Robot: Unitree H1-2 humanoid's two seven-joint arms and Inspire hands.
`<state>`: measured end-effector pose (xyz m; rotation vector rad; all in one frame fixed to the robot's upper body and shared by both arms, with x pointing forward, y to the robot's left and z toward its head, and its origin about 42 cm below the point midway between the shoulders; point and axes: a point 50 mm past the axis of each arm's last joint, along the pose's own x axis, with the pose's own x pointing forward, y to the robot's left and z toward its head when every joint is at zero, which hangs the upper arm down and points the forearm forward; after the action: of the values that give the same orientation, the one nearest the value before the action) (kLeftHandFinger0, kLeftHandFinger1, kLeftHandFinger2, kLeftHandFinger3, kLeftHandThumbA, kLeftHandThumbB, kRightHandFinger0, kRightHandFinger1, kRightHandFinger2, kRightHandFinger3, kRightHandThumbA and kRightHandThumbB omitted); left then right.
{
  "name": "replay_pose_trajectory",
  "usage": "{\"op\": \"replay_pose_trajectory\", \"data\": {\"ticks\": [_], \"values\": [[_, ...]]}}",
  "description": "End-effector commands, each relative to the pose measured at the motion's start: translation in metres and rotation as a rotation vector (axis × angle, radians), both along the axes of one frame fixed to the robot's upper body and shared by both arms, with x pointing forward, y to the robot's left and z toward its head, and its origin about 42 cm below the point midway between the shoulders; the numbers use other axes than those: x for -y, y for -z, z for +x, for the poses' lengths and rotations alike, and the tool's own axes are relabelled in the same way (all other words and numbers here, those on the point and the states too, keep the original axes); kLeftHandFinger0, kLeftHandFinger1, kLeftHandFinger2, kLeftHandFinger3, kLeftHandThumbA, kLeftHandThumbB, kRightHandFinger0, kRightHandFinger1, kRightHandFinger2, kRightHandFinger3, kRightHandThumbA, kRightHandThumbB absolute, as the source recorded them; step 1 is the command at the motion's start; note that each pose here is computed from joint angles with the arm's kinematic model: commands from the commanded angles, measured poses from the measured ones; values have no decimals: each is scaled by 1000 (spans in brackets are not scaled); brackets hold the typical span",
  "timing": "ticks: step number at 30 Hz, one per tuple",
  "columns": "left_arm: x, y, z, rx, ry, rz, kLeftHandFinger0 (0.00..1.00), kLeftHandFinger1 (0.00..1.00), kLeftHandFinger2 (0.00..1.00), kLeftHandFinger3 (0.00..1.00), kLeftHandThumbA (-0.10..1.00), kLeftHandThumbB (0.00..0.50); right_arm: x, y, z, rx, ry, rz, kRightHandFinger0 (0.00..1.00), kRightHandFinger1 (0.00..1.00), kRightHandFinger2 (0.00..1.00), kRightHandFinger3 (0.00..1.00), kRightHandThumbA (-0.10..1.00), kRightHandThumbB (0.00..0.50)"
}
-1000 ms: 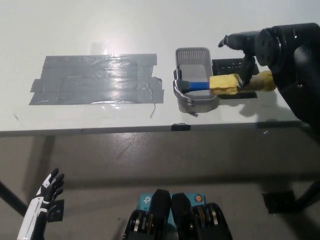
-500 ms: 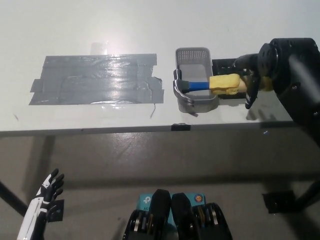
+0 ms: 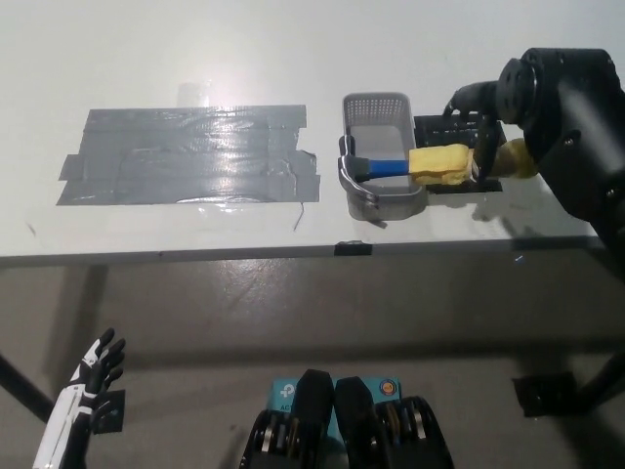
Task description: The robot picks the hammer placed on top of the gray container with right hand and places it on the grey area of the desk
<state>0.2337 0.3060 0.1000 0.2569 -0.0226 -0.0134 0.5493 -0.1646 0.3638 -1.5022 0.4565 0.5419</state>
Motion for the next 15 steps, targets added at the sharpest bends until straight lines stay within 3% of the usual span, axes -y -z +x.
{"op": "replay_pose_trajectory", "data": {"ticks": [1,3,8,11,15], "values": [[-4,-13,2,45,8,27,1000,1000,1000,1000,1000,339,-12,-39,2,82,-57,1,1000,1000,1000,1000,1000,375],[-5,-14,2,45,5,31,1000,1000,1000,1000,1000,348,-13,-38,4,90,-42,10,1000,1000,1000,1000,1000,399],[-6,-16,2,50,7,36,1000,1000,1000,1000,1000,353,-14,-34,5,84,-24,34,1000,1000,1000,1000,1000,381],[-7,-16,2,55,6,38,1000,1000,1000,1000,1000,349,-12,-31,6,95,7,43,1000,1000,1000,1000,1000,407],[-6,-17,2,54,8,32,1000,1000,1000,1000,1000,350,-11,-26,9,80,19,62,1000,1000,1000,1000,1000,395]]}}
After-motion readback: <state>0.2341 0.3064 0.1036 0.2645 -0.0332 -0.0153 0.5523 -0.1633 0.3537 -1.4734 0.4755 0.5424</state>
